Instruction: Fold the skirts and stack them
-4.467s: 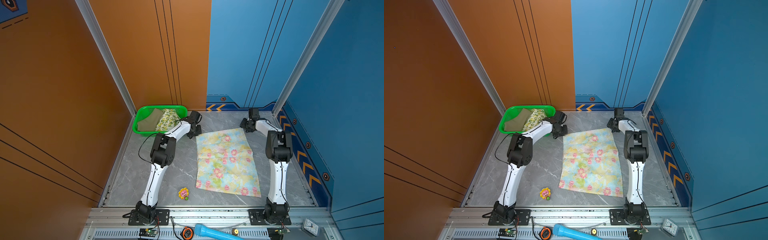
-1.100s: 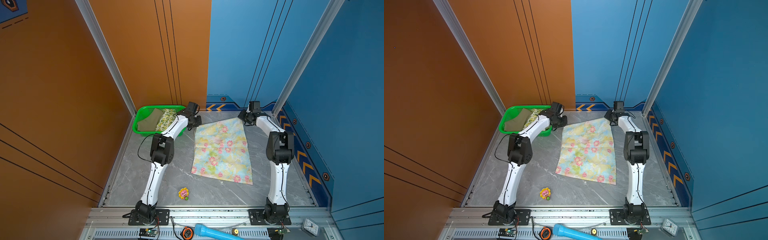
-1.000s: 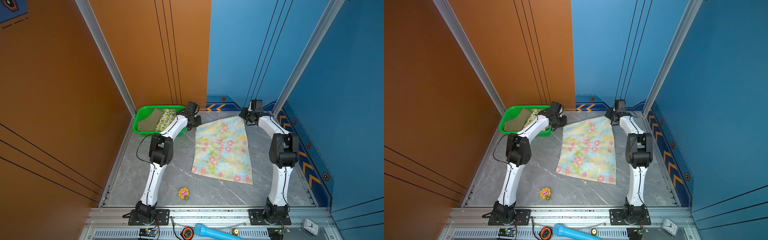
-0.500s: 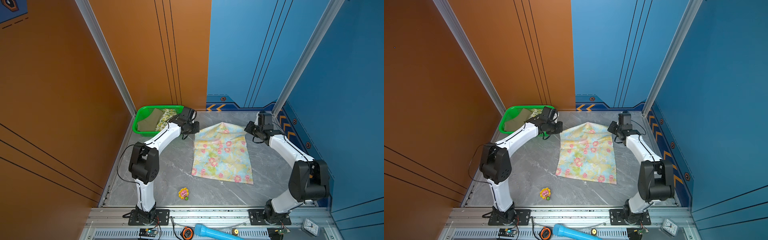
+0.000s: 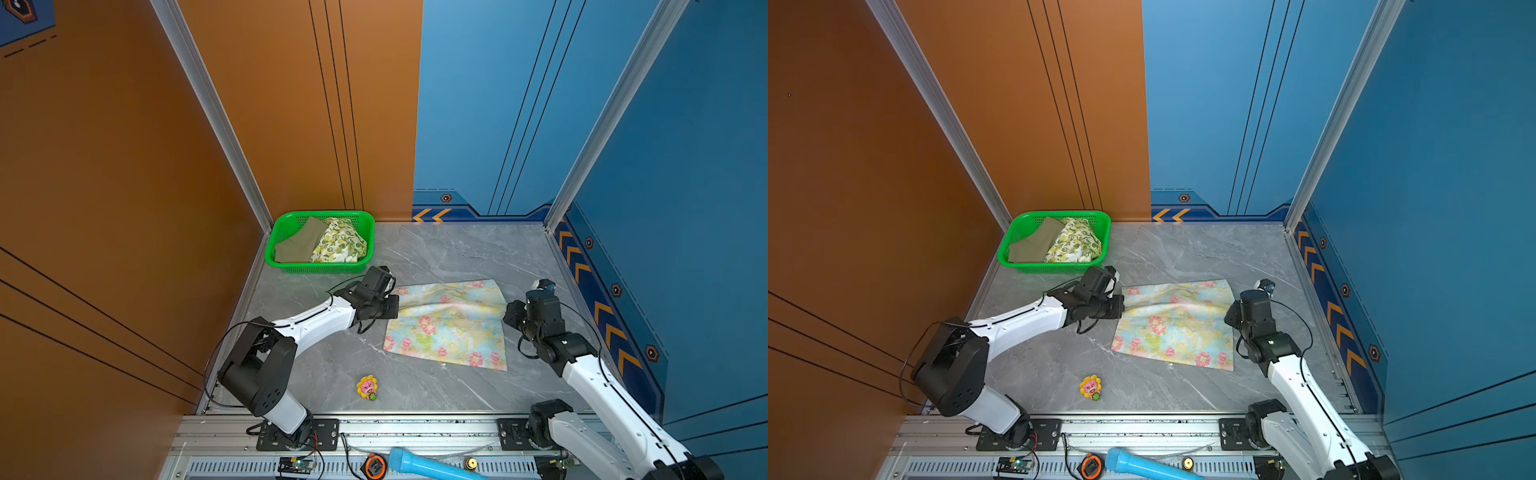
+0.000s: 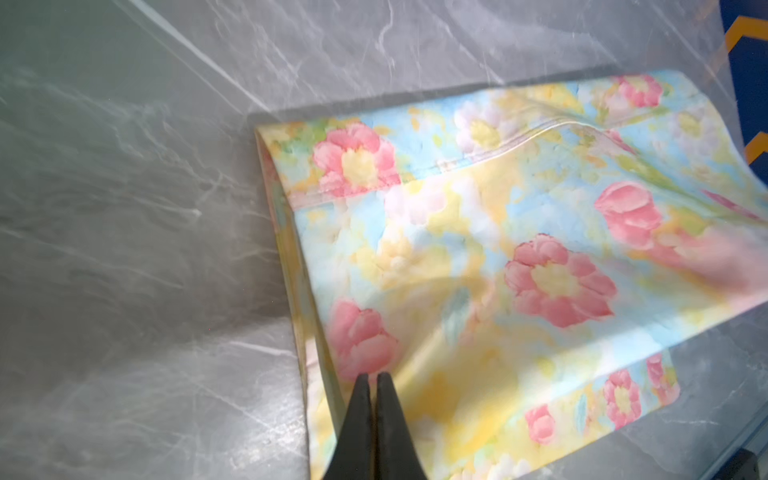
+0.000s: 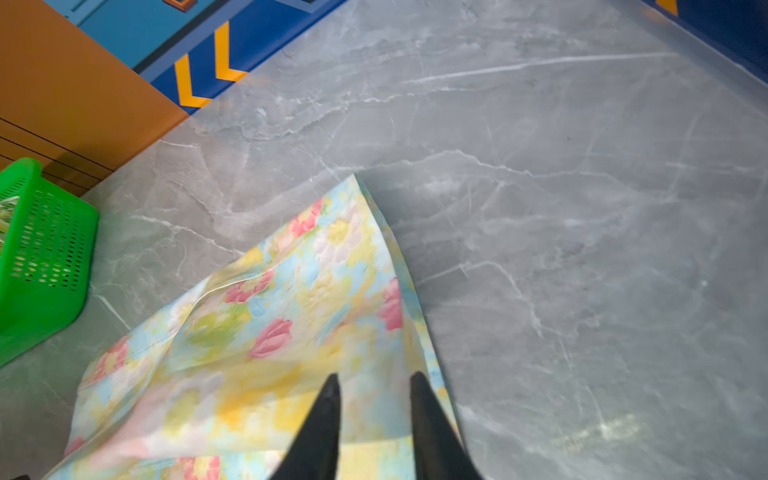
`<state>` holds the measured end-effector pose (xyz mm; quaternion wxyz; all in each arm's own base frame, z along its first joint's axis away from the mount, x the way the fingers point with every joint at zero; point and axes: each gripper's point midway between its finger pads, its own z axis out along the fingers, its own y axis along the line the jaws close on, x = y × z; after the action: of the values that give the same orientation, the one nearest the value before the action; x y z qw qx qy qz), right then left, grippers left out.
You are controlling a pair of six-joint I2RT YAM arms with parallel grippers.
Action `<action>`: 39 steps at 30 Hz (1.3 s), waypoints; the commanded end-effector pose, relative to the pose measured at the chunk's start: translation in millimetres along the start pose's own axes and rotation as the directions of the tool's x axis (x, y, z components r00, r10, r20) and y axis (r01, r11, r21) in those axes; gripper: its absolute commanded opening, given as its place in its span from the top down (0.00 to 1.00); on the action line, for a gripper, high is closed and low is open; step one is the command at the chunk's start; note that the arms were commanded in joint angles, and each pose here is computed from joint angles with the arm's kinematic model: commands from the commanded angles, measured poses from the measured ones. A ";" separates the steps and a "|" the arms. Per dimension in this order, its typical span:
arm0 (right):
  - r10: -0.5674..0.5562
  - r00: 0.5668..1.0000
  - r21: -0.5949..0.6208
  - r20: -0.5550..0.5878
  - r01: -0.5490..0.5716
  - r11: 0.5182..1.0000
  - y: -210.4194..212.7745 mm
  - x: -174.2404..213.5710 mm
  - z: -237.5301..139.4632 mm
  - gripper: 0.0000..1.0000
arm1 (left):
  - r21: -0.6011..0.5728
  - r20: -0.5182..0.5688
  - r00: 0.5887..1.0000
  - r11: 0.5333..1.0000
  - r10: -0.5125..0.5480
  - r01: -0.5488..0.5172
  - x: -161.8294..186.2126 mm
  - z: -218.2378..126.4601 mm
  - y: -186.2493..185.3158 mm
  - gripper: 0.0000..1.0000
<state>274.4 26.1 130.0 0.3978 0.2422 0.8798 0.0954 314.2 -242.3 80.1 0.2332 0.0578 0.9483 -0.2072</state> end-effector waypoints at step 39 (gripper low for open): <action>0.004 0.972 0.126 -0.233 0.026 0.992 -17.4 40.9 58.4 1.00 | -0.036 -0.125 0.981 0.989 -0.147 0.144 25.5 15.8 0.7 1.00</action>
<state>279.8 31.5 43.6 0.2473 0.2645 0.9299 0.0641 292.9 -242.8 39.5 0.1515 -0.0056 0.9693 -0.1934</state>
